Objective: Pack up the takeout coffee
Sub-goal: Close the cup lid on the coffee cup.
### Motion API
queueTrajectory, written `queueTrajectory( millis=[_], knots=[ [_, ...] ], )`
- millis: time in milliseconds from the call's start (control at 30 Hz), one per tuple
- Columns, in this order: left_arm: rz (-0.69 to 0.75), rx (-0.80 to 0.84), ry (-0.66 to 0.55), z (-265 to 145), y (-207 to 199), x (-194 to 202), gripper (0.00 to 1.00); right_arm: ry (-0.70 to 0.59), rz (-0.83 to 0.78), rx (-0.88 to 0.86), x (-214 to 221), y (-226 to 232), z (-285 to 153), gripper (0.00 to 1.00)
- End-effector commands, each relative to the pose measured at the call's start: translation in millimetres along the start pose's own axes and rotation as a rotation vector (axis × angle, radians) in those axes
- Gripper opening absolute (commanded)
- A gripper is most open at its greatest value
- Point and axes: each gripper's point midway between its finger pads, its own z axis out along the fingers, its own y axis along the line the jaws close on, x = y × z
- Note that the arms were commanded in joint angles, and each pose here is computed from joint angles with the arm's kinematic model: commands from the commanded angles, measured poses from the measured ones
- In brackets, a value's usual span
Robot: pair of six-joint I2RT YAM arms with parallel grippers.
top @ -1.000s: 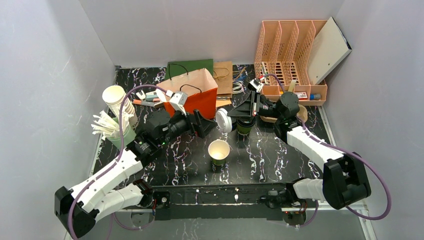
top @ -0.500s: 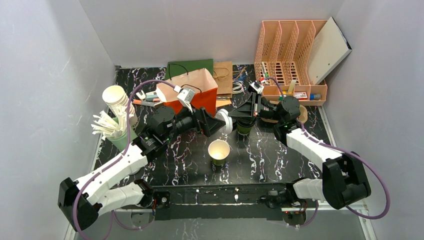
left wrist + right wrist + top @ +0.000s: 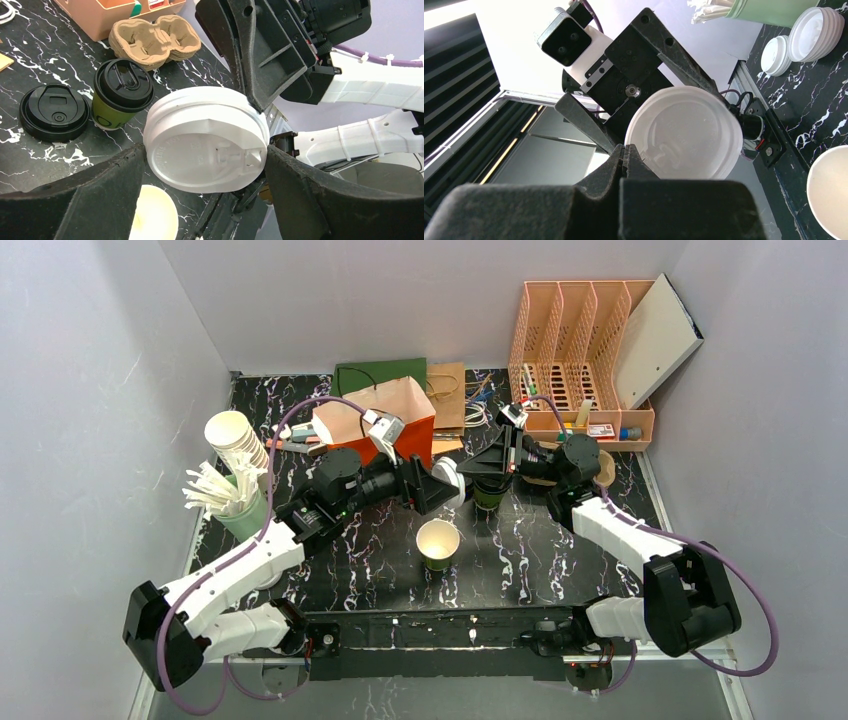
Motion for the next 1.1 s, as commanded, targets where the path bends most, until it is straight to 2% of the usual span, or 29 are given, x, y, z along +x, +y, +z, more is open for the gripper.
queueTrajectory(
  millis=[0, 200, 233, 333, 467, 533, 667, 800, 1067],
  knots=[
    [0.026, 0.067, -0.025, 1, -21, -16, 0.79, -0.006, -0.043, -0.026, -1, 4, -1, 0.01],
    [0.028, 0.053, -0.015, 1, -17, -13, 0.73, -0.009, -0.046, -0.028, -1, 3, -1, 0.01],
    [0.031, 0.046, -0.013, 1, -16, -13, 0.72, -0.011, -0.047, -0.028, -1, 3, -1, 0.04],
    [0.042, 0.023, -0.005, -1, -12, -11, 0.71, -0.016, -0.042, -0.021, -1, 0, -2, 0.23],
    [0.047, -0.003, 0.008, -3, -7, -8, 0.71, -0.019, -0.033, -0.009, 0, -6, -3, 0.25],
    [0.050, -0.013, 0.019, -4, -5, -7, 0.71, -0.020, -0.028, 0.004, 0, -11, -3, 0.36],
    [0.068, -0.057, 0.057, -6, 1, -3, 0.71, -0.031, -0.045, 0.053, -1, -22, -6, 0.48],
    [0.086, -0.132, 0.162, -13, 14, 11, 0.71, -0.074, -0.085, 0.141, -8, -37, -16, 0.59],
    [0.099, -0.224, 0.345, -16, 25, 29, 0.70, -0.254, -0.308, 0.507, -37, -63, -58, 0.65]
  ],
)
